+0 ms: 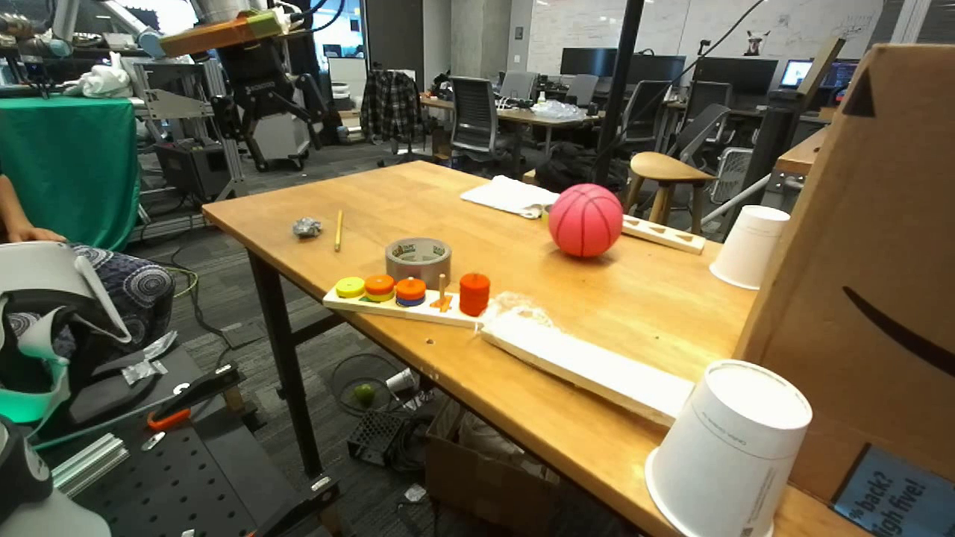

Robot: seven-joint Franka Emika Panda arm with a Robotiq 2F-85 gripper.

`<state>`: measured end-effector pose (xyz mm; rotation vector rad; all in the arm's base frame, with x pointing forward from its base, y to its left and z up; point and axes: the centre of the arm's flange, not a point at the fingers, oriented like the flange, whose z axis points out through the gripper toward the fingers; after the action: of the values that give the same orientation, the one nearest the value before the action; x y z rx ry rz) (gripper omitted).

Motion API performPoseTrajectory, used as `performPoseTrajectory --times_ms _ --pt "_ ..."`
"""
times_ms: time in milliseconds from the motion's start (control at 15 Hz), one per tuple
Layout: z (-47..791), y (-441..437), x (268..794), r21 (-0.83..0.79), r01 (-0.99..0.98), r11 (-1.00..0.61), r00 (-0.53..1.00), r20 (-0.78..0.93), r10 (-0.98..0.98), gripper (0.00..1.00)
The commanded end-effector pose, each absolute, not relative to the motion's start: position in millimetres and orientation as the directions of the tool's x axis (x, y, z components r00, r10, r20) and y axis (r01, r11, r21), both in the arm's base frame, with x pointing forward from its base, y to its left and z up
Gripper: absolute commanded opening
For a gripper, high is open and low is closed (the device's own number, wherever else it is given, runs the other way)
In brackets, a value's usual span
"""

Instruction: Move the basketball to the right.

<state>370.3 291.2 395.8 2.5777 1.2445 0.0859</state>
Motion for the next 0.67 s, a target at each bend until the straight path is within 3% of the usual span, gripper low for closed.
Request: performPoseTrajectory --times_ms 0,600 --pt "403.2 304.0 372.8 0.246 0.766 -0.594 0.615 -0.014 0.788 1.0" --pt "391.7 312.6 374.9 0.21 0.777 -0.594 0.606 0.004 0.795 1.0"
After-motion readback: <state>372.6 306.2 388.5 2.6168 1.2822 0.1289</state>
